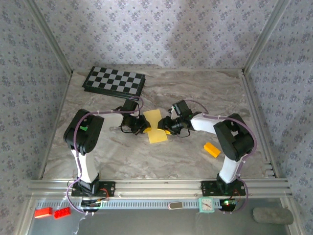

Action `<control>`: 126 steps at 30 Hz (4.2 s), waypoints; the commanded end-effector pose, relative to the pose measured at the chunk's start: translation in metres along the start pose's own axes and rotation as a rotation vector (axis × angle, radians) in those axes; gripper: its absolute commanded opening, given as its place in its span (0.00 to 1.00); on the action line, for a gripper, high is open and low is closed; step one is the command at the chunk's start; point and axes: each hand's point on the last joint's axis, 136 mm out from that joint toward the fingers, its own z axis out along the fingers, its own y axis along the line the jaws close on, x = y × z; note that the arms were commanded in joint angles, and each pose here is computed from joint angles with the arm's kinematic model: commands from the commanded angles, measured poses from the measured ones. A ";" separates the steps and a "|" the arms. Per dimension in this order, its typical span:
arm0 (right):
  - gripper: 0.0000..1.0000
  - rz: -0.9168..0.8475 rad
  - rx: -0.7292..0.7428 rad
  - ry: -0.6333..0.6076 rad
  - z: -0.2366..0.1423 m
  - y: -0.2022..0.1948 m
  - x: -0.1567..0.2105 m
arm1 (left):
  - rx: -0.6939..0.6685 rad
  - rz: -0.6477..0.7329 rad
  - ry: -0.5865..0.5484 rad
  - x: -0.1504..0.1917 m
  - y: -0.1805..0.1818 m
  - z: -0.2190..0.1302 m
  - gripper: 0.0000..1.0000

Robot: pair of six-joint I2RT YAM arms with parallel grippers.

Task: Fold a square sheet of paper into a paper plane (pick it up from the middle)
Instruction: Fold the triangle a second time at the center of the table.

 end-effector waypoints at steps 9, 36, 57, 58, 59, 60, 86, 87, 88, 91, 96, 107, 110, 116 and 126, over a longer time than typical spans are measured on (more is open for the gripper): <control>0.33 0.151 0.039 0.046 -0.006 -0.017 0.019 | -0.146 -0.100 0.039 0.012 0.052 0.012 0.11; 0.00 0.218 0.113 0.083 -0.030 -0.019 0.022 | 0.027 0.112 -0.008 -0.022 -0.023 -0.011 0.21; 0.00 0.185 0.068 0.057 0.007 0.020 -0.004 | -0.074 0.039 0.030 -0.015 0.018 0.007 0.11; 0.00 0.189 0.073 0.056 0.008 0.020 -0.004 | -0.075 0.039 0.031 -0.015 0.018 0.007 0.11; 0.00 0.195 0.081 0.053 0.010 0.018 -0.004 | -0.074 0.039 0.030 -0.015 0.018 0.007 0.11; 0.00 0.200 0.087 0.052 0.011 0.017 -0.003 | -0.076 0.039 0.032 -0.015 0.019 0.007 0.11; 0.00 0.259 0.140 0.007 0.035 0.010 -0.005 | -0.093 0.019 0.037 -0.013 0.027 0.011 0.11; 0.00 0.261 0.140 0.007 0.036 0.010 -0.005 | -0.091 0.022 0.038 -0.013 0.027 0.011 0.11; 0.00 0.263 0.141 0.008 0.036 0.010 -0.005 | -0.093 0.020 0.038 -0.012 0.027 0.011 0.11; 0.00 0.268 0.148 0.008 0.038 0.008 -0.005 | -0.094 0.019 0.039 -0.012 0.028 0.011 0.11; 0.00 0.277 0.159 0.004 0.039 0.005 -0.005 | -0.094 0.018 0.040 -0.012 0.028 0.012 0.11; 0.00 0.282 0.172 -0.005 0.041 0.001 -0.004 | -0.095 0.015 0.041 -0.011 0.029 0.013 0.11; 0.00 0.284 0.172 -0.006 0.041 0.001 -0.005 | -0.094 0.014 0.040 -0.010 0.029 0.013 0.11; 0.00 0.277 0.157 -0.006 0.042 0.003 -0.005 | -0.094 0.014 0.040 -0.010 0.030 0.013 0.11; 0.00 0.286 0.168 -0.003 0.044 -0.001 -0.004 | -0.094 0.011 0.040 -0.009 0.031 0.013 0.11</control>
